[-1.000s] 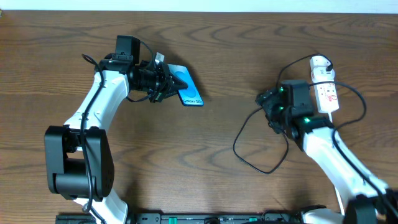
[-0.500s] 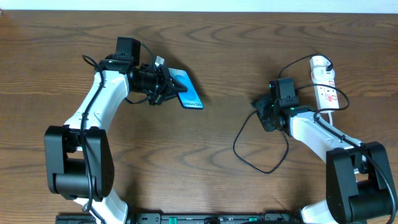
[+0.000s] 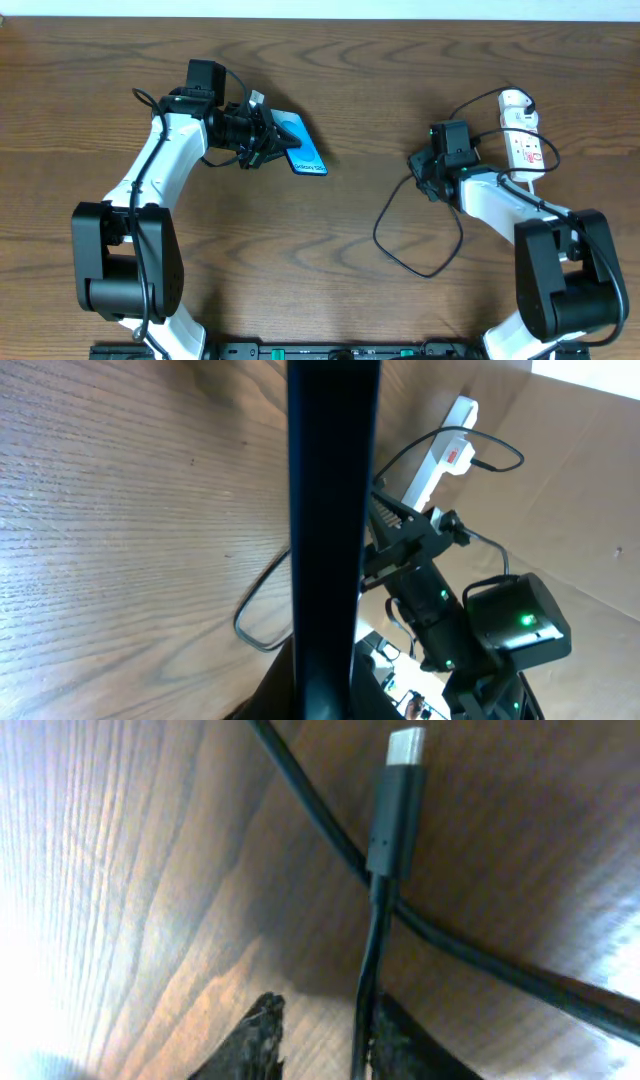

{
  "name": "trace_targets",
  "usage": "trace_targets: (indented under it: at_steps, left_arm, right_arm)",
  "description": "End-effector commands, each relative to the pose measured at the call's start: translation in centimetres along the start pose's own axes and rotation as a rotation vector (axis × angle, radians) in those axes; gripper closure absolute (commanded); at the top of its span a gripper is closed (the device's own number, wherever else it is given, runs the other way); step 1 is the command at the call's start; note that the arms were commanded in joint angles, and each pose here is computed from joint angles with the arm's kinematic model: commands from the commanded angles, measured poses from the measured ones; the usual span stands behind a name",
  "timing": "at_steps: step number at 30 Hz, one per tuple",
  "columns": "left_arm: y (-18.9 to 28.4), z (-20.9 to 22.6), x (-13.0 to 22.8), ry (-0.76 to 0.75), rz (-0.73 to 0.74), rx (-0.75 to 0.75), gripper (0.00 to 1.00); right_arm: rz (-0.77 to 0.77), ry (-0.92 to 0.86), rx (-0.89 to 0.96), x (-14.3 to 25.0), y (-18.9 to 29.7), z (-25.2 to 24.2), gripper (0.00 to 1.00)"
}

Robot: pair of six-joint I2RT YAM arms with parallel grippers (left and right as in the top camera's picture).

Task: Plug charger to phone and switch on socket
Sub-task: 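Move the right gripper to the black USB-C cable near the power strip, then grasp the USB-C plug and lift it upright toward the phone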

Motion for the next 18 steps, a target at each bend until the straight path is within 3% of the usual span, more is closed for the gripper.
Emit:
trace_targets:
  at_steps: [1,9,11,15,18]
  left_arm:
    - [0.55,-0.94,0.55,-0.04,0.007,0.03,0.93]
    - [0.55,-0.79,0.68,-0.026,0.013,0.022,0.92]
    - [0.55,-0.72,0.73,-0.021,0.016,0.019,0.93]
    - [0.55,-0.73,0.73,-0.022,0.016,0.019,0.93]
    - [0.55,-0.73,0.73,-0.015,0.016,0.019,0.92]
  right_arm:
    - [0.055,-0.009,0.125,1.39,-1.96,-2.86,0.8]
    - [0.046,-0.009,0.15,1.36,-1.89,-3.19,0.75]
    - [0.034,-0.008,0.155,1.26,-1.89,-3.23,0.79]
    - [0.032,-0.007,0.156,1.24,-1.88,-3.23,0.98]
    - [0.037,0.007,0.15,1.26,-1.89,-3.17,0.99]
Point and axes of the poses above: each gripper's point midway between its finger pads, its own y axis back along the fingers, its own z axis along the line the jaws close on, x = y × z, the point moved 9 cm from there along y, back along the fingers, and after that the axes turned 10 degrees about y, right-handed, at the moved point
